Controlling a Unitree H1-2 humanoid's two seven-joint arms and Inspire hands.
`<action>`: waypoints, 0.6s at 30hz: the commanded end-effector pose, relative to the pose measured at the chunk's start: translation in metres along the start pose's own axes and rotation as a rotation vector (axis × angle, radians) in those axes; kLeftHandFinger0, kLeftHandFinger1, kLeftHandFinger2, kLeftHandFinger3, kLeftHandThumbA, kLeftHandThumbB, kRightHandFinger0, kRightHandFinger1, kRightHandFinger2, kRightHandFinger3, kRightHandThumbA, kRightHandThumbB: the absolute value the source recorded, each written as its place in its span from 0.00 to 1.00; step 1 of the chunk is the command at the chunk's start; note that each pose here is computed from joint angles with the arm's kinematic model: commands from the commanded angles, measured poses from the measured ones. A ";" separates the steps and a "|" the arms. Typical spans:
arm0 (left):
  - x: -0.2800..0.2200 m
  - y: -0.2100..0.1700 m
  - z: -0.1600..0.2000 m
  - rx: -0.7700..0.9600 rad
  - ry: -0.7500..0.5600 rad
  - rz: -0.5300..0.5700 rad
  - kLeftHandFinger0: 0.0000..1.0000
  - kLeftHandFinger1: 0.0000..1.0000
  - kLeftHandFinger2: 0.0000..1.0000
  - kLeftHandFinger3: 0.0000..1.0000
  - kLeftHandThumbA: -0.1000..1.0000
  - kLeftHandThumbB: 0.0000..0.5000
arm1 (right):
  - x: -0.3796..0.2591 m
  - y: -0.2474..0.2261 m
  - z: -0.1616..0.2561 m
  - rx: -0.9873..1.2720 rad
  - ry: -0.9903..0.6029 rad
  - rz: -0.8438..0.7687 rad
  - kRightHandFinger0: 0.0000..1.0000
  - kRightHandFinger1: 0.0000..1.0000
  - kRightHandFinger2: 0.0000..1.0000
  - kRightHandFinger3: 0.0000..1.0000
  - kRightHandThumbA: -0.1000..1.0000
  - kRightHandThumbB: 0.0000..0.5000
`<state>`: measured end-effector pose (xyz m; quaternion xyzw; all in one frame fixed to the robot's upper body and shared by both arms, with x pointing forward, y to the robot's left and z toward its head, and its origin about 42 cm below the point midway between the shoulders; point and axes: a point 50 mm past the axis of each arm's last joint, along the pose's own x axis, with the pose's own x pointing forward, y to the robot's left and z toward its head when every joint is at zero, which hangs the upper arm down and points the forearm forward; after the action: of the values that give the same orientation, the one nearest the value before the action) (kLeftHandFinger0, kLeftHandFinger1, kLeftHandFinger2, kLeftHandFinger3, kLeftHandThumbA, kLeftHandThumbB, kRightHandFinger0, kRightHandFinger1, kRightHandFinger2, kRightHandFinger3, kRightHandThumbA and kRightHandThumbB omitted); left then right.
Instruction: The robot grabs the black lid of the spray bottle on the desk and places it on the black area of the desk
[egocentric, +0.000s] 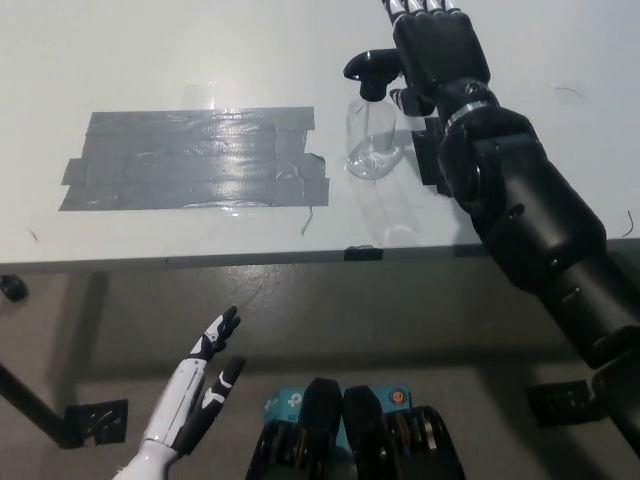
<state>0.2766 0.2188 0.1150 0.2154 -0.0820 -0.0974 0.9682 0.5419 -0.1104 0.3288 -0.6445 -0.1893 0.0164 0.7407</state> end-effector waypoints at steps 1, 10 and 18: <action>0.005 0.009 0.009 0.018 -0.047 0.007 1.00 1.00 1.00 1.00 1.00 0.11 | 0.018 -0.038 0.007 -0.032 -0.012 -0.067 1.00 1.00 1.00 1.00 0.86 0.94; 0.009 0.011 0.011 0.028 -0.061 -0.003 1.00 1.00 1.00 1.00 1.00 0.11 | 0.024 -0.037 0.009 -0.044 -0.009 -0.052 1.00 1.00 1.00 1.00 0.84 0.93; 0.010 0.012 0.013 0.024 -0.065 -0.013 1.00 1.00 1.00 1.00 1.00 0.12 | 0.029 -0.029 0.003 -0.089 0.016 -0.031 1.00 1.00 1.00 1.00 0.83 0.92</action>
<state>0.2825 0.2186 0.1199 0.2192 -0.0893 -0.1059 0.9658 0.5554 -0.1150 0.3216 -0.6716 -0.1514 0.0222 0.7249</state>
